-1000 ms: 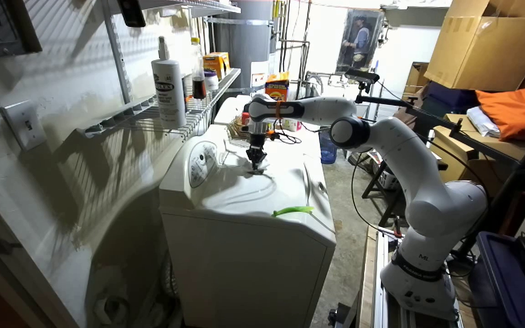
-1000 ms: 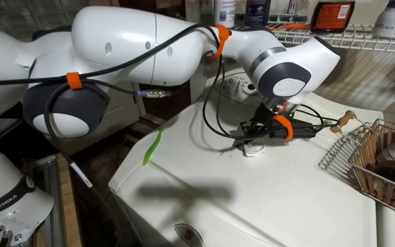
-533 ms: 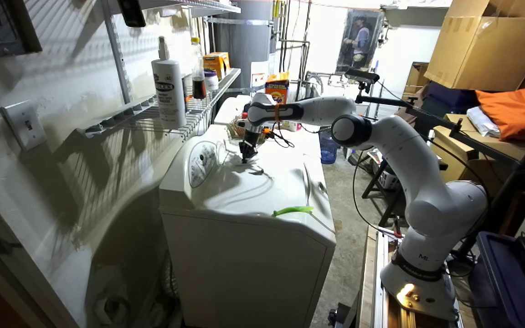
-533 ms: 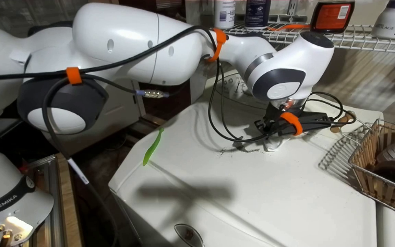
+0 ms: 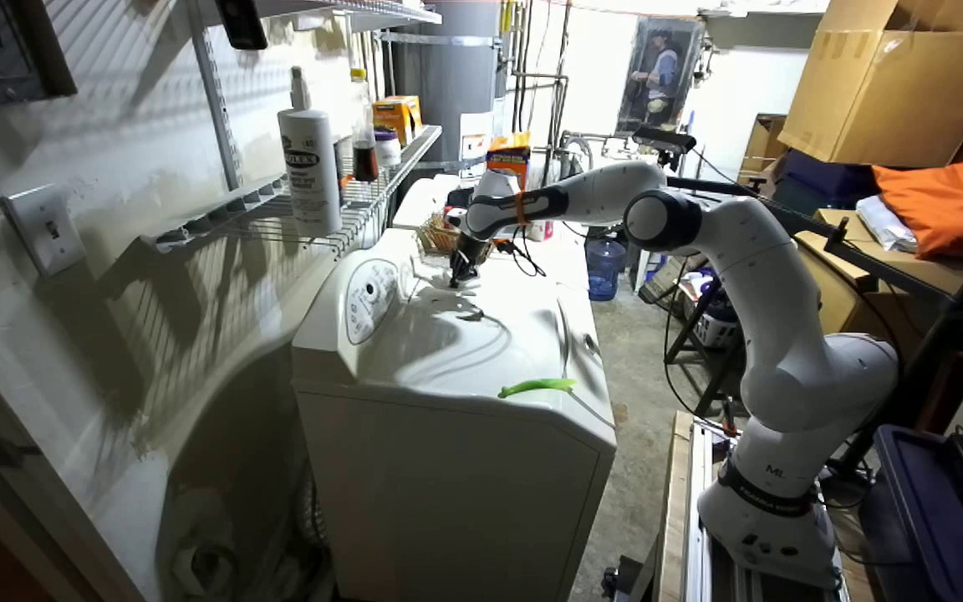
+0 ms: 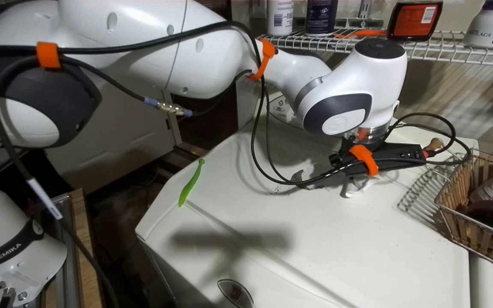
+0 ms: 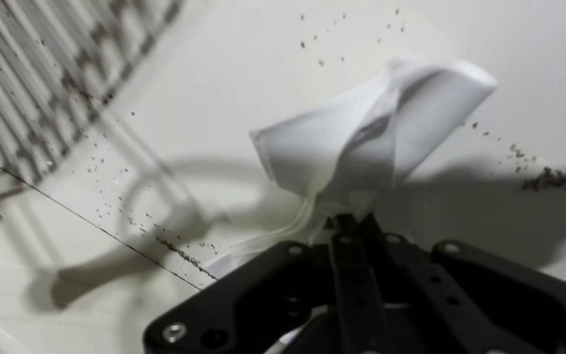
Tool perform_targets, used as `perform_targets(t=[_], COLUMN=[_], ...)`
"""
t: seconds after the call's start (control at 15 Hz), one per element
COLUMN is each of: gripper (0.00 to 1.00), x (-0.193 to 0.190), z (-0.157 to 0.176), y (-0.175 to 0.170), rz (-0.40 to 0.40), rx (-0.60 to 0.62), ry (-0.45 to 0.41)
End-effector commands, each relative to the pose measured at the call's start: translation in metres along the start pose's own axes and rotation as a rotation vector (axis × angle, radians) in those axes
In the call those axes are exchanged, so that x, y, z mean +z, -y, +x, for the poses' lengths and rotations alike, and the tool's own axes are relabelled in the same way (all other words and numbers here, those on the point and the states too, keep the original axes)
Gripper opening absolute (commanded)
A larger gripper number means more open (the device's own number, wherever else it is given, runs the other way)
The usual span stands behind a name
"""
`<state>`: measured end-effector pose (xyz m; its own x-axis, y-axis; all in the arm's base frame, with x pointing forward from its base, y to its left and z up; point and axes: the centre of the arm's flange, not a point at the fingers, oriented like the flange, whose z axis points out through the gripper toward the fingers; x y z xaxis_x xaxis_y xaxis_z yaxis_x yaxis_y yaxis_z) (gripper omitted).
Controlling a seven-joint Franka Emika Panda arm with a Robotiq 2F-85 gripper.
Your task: Use the paper towel to wipe the dirt on top of the washer
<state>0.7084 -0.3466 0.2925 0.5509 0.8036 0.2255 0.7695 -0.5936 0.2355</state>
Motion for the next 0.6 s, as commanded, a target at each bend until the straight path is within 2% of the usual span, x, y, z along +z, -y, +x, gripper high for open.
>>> perform_targets(t=[0.0,0.2,0.53], gripper=[0.01,0.01,0.01], x=[-0.021,-0.025,-0.029], z=[-0.019,-0.032,-0.047], y=[0.039,0.042,0.040], rz=[-0.049,-0.097,-0.246], rx=[0.071,0.112,0.125], ry=[0.070,0.113,0.191])
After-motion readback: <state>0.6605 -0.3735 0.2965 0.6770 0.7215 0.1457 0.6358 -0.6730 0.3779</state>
